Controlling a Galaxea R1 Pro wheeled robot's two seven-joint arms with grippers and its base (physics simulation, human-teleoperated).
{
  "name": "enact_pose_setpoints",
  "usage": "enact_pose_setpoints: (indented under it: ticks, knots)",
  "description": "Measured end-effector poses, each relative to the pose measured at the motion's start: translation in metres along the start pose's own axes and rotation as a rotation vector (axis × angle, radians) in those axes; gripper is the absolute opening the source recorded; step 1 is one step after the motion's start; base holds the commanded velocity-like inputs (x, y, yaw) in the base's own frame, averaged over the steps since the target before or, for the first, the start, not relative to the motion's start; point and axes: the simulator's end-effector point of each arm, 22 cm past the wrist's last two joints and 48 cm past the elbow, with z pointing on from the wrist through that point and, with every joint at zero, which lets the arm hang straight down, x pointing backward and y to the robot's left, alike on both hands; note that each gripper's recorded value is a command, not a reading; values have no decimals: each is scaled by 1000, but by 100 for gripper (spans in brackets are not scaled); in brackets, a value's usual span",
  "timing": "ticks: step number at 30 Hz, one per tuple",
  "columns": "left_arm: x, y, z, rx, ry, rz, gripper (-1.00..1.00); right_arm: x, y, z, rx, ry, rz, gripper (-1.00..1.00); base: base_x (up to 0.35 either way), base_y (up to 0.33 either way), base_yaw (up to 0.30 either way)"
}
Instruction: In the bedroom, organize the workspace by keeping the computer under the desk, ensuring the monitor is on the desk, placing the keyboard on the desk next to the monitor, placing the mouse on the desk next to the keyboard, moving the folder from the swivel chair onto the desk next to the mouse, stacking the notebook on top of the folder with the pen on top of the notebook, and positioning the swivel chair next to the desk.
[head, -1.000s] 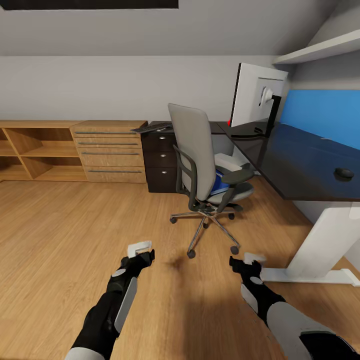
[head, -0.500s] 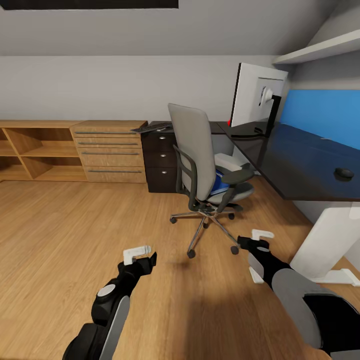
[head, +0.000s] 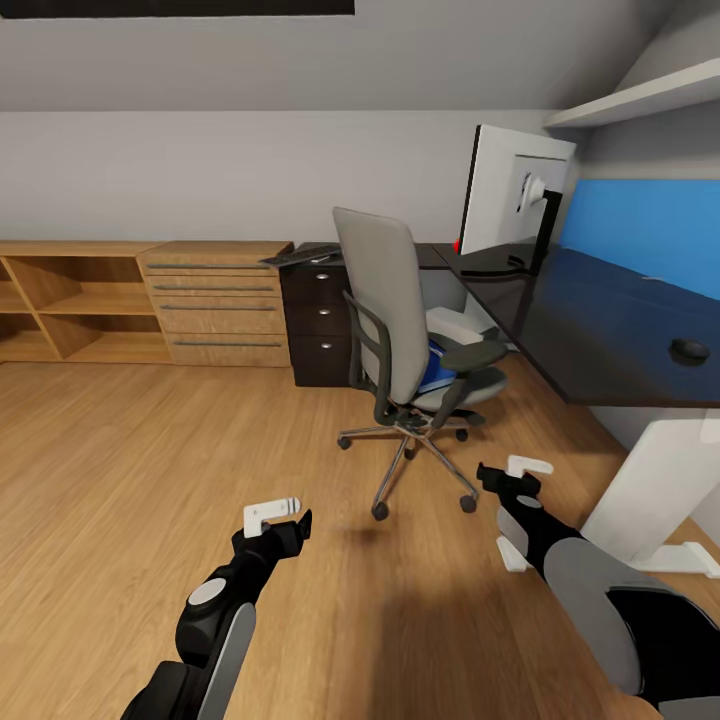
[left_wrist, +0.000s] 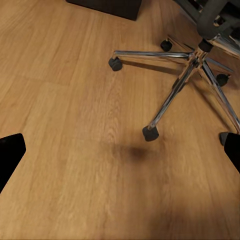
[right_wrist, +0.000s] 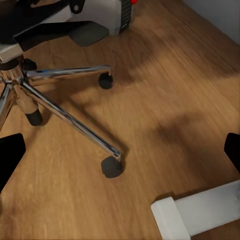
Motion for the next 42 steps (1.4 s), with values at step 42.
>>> enact_pose_setpoints:
  ticks: [42]
  knots:
    - [-17, -2, -13, 5, -40, 8, 100, -30, 3, -12, -9, -51, 12, 100, 106, -1, 0]
